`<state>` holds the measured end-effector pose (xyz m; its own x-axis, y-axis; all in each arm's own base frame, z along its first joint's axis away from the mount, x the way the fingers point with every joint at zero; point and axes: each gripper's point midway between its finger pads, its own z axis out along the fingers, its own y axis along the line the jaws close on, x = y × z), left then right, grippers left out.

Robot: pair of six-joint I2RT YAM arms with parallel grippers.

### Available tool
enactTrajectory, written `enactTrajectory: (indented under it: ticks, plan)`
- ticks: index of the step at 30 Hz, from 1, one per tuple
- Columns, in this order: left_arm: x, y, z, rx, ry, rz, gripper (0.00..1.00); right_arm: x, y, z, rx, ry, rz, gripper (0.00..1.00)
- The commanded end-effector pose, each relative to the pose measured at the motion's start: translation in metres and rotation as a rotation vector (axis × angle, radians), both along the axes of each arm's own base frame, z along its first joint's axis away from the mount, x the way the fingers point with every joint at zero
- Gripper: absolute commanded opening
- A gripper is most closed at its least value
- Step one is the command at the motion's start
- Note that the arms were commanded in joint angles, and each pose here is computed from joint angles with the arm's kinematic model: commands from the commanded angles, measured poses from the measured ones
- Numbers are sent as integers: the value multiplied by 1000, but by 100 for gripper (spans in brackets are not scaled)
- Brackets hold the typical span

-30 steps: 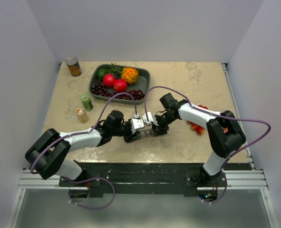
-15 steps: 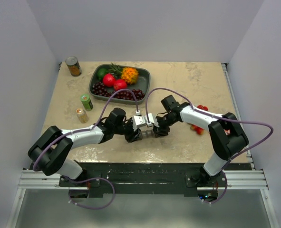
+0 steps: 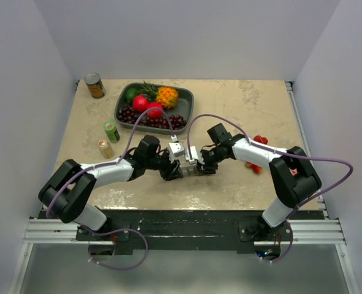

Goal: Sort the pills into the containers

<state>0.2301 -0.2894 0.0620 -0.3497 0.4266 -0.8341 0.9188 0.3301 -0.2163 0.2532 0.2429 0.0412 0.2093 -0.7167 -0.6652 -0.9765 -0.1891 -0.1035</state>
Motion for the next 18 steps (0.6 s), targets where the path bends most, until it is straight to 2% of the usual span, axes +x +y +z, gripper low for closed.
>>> enactTrajectory:
  ticks: [1,9,18]
  plan:
    - [5,-12,19,-70,18,-6,13,14,10,20,59,-87,-2,0]
    - [26,-2,29,-116,66,107,30,13,9,17,53,-79,1,0]
    - [41,8,35,-130,50,196,39,12,9,16,51,-72,9,0]
